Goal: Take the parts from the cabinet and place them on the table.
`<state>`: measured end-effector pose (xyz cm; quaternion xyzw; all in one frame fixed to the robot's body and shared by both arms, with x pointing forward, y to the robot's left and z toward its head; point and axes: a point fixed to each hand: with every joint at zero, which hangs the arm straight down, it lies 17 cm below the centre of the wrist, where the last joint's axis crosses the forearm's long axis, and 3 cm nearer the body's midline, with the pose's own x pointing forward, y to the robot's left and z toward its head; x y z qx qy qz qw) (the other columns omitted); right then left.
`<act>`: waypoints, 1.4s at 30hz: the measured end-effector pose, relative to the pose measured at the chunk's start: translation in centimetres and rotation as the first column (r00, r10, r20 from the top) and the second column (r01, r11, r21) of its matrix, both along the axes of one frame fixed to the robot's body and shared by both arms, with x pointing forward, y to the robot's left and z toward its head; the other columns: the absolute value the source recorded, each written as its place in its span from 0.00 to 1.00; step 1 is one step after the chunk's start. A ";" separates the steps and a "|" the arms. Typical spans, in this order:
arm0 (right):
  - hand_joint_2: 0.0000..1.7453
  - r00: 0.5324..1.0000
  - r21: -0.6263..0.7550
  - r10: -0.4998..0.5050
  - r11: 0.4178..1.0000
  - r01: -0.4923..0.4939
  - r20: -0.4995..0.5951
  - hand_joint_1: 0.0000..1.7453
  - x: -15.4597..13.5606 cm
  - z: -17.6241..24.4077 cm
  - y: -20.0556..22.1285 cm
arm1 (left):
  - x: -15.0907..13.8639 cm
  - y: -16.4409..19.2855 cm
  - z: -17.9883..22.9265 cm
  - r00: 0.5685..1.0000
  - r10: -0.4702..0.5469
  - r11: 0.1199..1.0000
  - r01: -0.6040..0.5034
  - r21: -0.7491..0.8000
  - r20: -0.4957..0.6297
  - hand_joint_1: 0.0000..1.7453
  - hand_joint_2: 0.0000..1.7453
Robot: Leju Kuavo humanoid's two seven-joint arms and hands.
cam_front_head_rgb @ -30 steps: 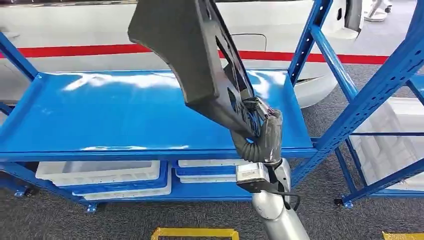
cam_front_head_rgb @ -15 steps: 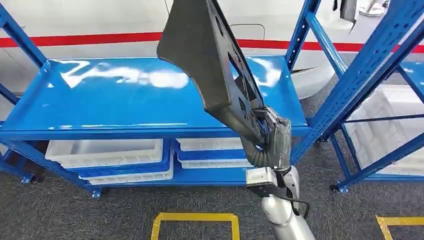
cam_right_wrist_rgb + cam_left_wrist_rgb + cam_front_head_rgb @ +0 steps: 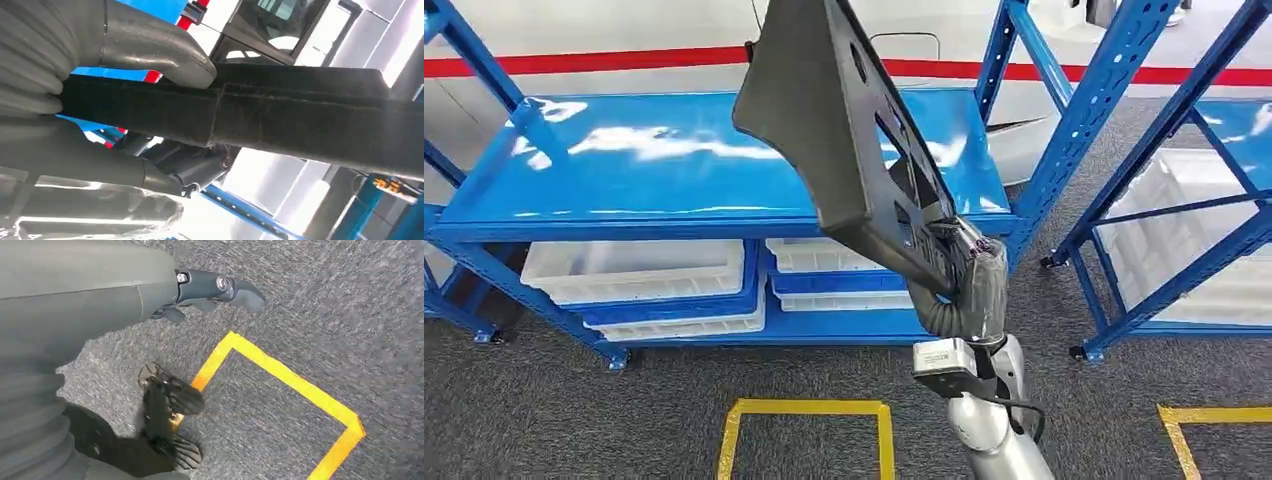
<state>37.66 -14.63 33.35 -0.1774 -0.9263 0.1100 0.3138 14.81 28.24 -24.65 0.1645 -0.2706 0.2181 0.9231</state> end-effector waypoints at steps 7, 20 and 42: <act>1.00 1.000 -0.004 -0.006 1.000 0.006 0.003 1.00 -0.1 0.0 -0.3 | 0.2 -0.1 0.0 1.000 -0.002 1.000 0.002 -0.008 0.007 0.00 1.00; 1.00 1.000 -0.015 0.027 1.000 -0.027 -0.012 1.00 -0.6 -0.4 0.3 | 0.0 -0.4 0.0 1.000 -0.002 1.000 0.002 -0.023 0.018 0.00 1.00; 1.00 0.997 0.005 0.070 0.998 -0.070 0.017 1.00 -1.2 1.3 1.0 | 0.6 -0.6 0.2 0.999 0.019 0.999 -0.017 -0.038 0.037 0.00 1.00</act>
